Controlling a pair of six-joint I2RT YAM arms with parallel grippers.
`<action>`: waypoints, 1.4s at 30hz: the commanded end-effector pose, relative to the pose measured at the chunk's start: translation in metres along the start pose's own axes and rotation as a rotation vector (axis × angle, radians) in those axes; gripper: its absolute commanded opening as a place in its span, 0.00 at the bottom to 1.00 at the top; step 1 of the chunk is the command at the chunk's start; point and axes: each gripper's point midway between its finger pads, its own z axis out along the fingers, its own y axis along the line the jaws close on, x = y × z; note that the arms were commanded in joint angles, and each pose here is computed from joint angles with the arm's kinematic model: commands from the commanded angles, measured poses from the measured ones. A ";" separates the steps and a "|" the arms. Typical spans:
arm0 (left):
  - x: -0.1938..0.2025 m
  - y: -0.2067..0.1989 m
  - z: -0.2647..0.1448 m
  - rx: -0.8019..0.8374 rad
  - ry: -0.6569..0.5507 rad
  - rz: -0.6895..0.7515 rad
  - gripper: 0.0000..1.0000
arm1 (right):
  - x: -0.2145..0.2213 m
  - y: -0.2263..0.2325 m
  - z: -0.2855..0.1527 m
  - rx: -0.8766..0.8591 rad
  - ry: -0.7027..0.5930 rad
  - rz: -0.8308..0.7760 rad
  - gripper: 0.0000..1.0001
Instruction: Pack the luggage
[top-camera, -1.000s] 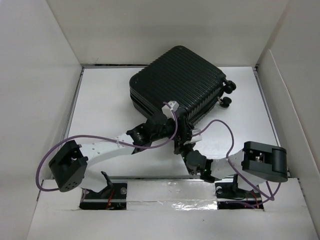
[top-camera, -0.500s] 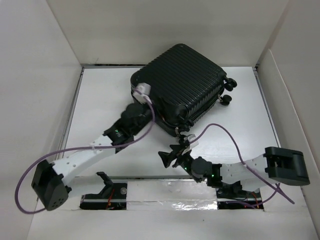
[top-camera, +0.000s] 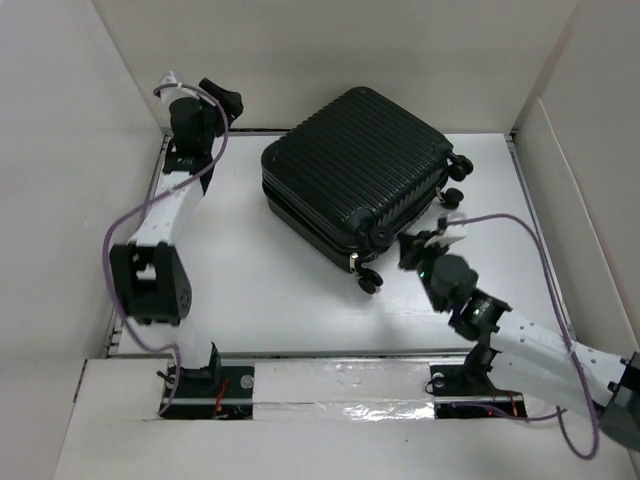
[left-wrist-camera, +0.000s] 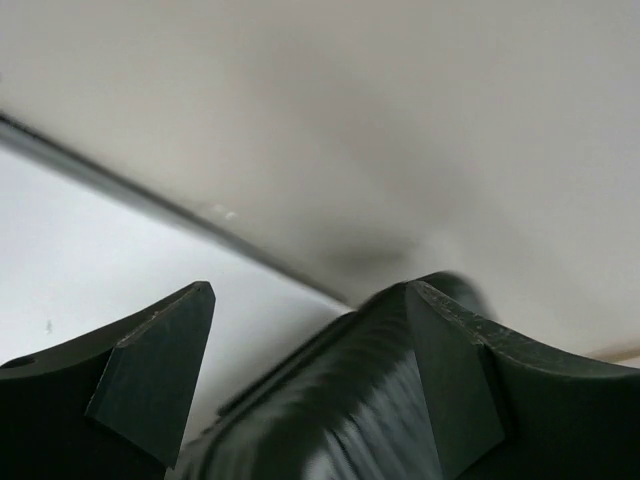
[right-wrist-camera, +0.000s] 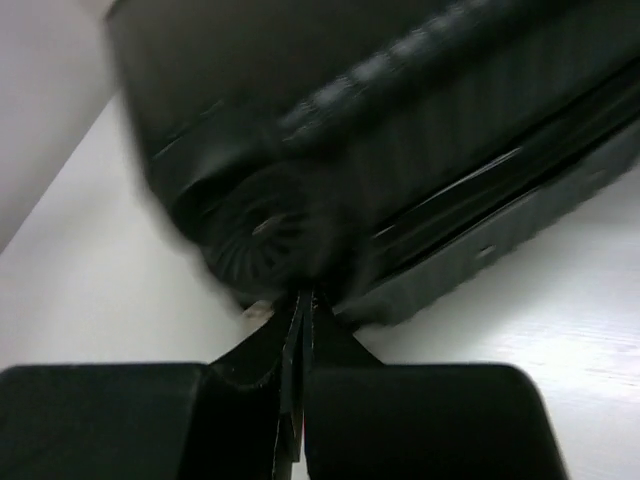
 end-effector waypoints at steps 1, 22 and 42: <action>0.055 0.029 0.032 -0.049 0.231 0.078 0.75 | -0.037 -0.069 0.025 0.177 -0.029 -0.058 0.00; 0.212 0.075 0.095 0.039 0.528 0.132 0.79 | 0.001 -0.142 0.139 0.230 0.172 -0.028 0.10; 0.186 0.083 -0.105 0.024 0.275 -0.107 0.78 | 0.030 -0.062 0.172 -0.097 0.326 -0.157 0.12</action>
